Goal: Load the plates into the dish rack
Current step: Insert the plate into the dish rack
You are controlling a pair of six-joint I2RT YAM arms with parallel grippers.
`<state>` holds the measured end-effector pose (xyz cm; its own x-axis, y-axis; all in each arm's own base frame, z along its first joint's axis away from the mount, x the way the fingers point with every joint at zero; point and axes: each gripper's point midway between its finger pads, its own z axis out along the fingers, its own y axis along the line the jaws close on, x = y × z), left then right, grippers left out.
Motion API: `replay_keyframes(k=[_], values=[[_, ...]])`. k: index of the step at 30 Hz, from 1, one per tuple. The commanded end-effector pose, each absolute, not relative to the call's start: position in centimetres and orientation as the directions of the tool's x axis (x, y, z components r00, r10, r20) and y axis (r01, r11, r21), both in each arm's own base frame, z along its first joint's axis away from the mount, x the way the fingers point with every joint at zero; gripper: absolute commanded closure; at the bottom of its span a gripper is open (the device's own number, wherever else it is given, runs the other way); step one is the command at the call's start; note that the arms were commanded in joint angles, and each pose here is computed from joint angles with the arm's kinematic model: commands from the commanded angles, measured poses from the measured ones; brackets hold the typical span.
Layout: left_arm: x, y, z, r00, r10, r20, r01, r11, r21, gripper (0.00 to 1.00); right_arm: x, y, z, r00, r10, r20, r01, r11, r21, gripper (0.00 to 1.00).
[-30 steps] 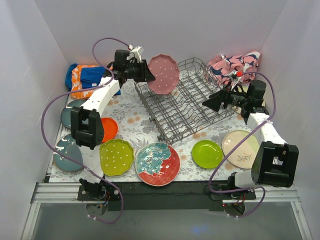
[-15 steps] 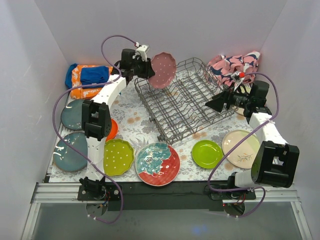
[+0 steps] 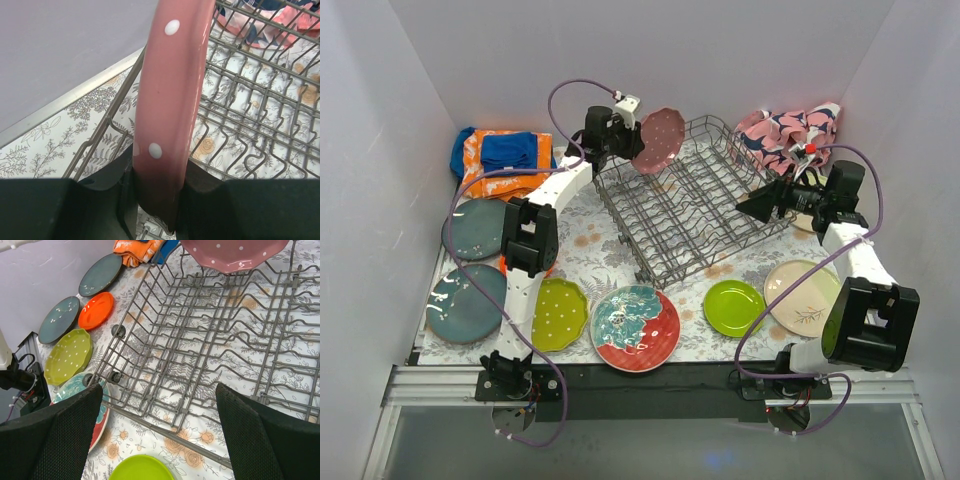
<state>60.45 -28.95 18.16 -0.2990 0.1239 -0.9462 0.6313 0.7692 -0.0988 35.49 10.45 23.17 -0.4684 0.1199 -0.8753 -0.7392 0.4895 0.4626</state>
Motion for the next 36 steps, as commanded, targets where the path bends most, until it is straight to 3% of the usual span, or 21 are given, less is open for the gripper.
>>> replay_keyframes(k=[1,36], values=[[62.6,-29.5,28.9,0.012,0.049,-0.999,0.62,0.783,0.046,1.0,35.8,10.2,24.7,-0.428,0.11,-0.897,-0.773,0.47,0.427,0.02],[61.2,-32.5,19.2,0.044,0.357,-0.933,0.624,0.719,0.305,1.0,36.2,9.6,23.5,-0.465,0.126,-0.876,-0.752,0.466,0.466,0.02]])
